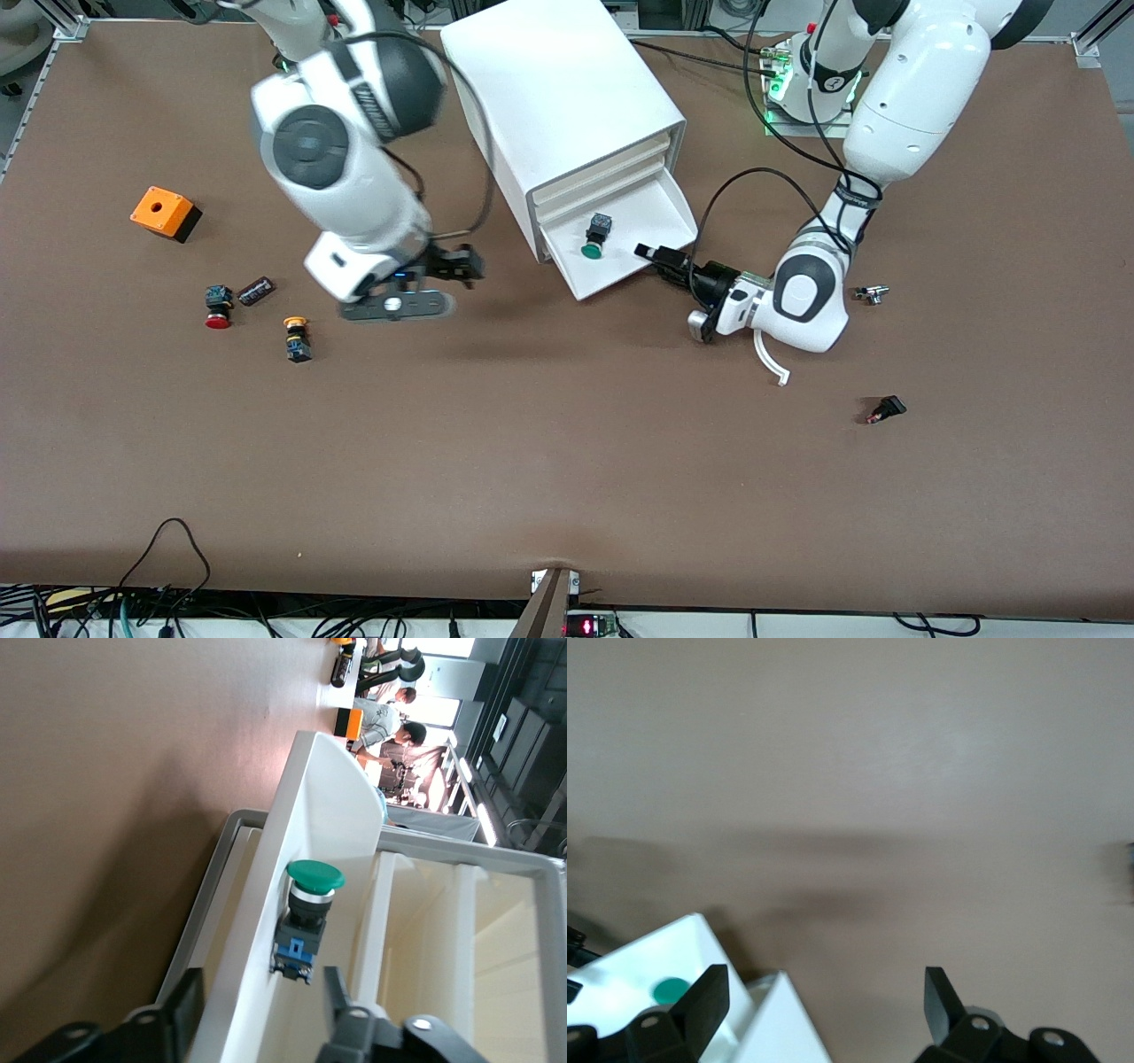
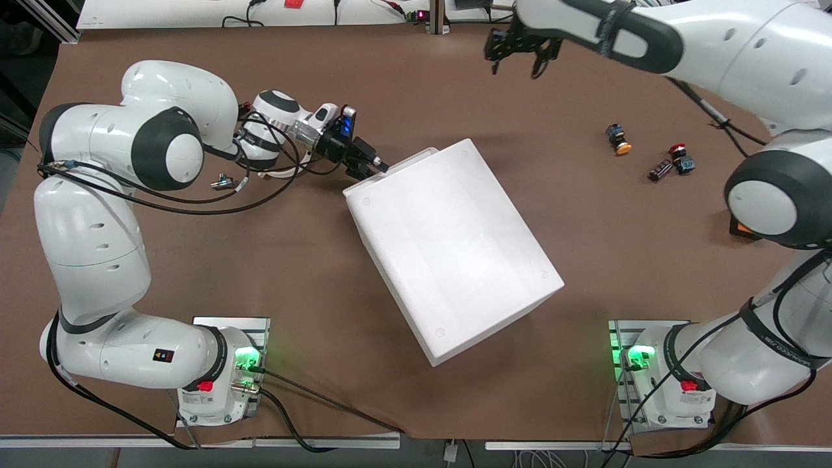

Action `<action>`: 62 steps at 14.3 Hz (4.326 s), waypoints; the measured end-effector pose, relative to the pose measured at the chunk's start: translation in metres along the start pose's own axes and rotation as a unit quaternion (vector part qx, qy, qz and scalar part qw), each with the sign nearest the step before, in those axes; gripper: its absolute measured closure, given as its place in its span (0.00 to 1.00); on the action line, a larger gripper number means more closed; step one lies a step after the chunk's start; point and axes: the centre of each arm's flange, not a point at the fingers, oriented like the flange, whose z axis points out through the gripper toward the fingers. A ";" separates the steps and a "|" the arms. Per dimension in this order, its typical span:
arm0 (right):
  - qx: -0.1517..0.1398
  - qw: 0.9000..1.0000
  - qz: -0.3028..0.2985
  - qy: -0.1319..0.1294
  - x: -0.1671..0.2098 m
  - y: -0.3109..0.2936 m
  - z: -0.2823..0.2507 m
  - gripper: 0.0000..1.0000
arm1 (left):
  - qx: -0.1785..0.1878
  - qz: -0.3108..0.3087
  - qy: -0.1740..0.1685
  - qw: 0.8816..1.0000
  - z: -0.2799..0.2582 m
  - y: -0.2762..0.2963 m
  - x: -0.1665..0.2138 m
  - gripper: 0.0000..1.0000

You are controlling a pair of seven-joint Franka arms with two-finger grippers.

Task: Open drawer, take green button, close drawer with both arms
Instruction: 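Grasp the green button in the drawer with the right gripper while the left withdraws, then lift the green button out and carry it toward the other buttons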

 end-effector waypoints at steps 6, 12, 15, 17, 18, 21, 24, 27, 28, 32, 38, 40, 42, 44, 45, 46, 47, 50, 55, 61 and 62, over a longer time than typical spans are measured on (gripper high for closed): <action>-0.001 0.996 0.087 0.009 -0.022 -0.107 0.062 0.02 | 0.057 -0.026 -0.023 0.998 -0.129 0.012 -0.013 0.00; -0.012 0.987 0.159 0.012 -0.071 -0.188 0.141 0.03 | 0.231 -0.010 -0.059 0.971 -0.242 0.064 -0.037 0.00; -0.019 0.982 0.188 0.008 -0.095 -0.207 0.148 0.03 | 0.327 -0.014 -0.073 0.942 -0.273 0.102 -0.050 0.00; -0.026 0.979 0.202 0.005 -0.107 -0.215 0.158 0.04 | 0.386 -0.029 -0.071 0.919 -0.288 0.134 -0.061 0.00; -0.030 0.978 0.204 0.002 -0.110 -0.218 0.164 0.04 | 0.411 -0.038 -0.065 0.909 -0.294 0.150 -0.066 0.00; -0.043 0.978 0.203 -0.004 -0.118 -0.220 0.182 0.04 | 0.467 -0.079 -0.035 0.880 -0.299 0.192 -0.076 0.00; -0.058 0.979 0.198 -0.002 -0.121 -0.217 0.194 0.07 | 0.508 -0.111 -0.004 0.854 -0.292 0.227 -0.080 0.00; -0.068 0.978 0.195 0.001 -0.122 -0.214 0.201 0.40 | 0.526 -0.156 0.064 0.834 -0.301 0.262 -0.082 0.00; -0.070 0.978 0.195 0.000 -0.122 -0.213 0.202 0.47 | 0.527 -0.176 0.092 0.826 -0.305 0.274 -0.083 0.00; -0.072 0.978 0.193 0.000 -0.123 -0.212 0.204 0.59 | 0.533 -0.214 0.165 0.801 -0.320 0.313 -0.086 0.00; -0.074 0.979 0.189 0.003 -0.123 -0.213 0.204 0.59 | 0.577 -0.194 0.194 0.770 -0.315 0.371 -0.111 0.00; -0.074 0.980 0.184 0.006 -0.123 -0.213 0.203 0.59 | 0.605 -0.183 0.188 0.752 -0.308 0.385 -0.117 0.00; -0.074 0.981 0.179 0.009 -0.118 -0.210 0.198 0.59 | 0.622 -0.163 0.182 0.744 -0.298 0.400 -0.121 0.00; -0.076 0.982 0.175 0.010 -0.109 -0.206 0.181 0.59 | 0.629 -0.149 0.182 0.741 -0.295 0.410 -0.127 0.00; -0.076 0.982 0.173 0.010 -0.104 -0.205 0.167 0.59 | 0.632 -0.140 0.184 0.740 -0.296 0.413 -0.130 0.00; -0.076 0.982 0.172 0.010 -0.099 -0.202 0.154 0.59 | 0.634 -0.130 0.190 0.738 -0.298 0.413 -0.134 0.00; -0.074 0.982 0.171 0.011 -0.095 -0.199 0.144 0.59 | 0.635 -0.124 0.195 0.737 -0.300 0.410 -0.139 0.00; -0.072 0.986 0.152 0.007 -0.077 -0.182 0.122 0.59 | 0.634 -0.134 0.191 0.738 -0.302 0.395 -0.151 0.00; -0.067 0.995 0.069 -0.012 -0.010 -0.085 0.037 0.59 | 0.621 -0.163 0.164 0.749 -0.277 0.372 -0.141 0.00; -0.053 0.996 -0.029 -0.072 0.071 0.108 0.001 0.59 | 0.521 -0.274 0.194 0.785 -0.236 0.297 -0.078 0.00; -0.052 0.994 -0.039 -0.086 0.078 0.138 0.011 0.59 | 0.510 -0.286 0.202 0.785 -0.222 0.284 -0.065 0.00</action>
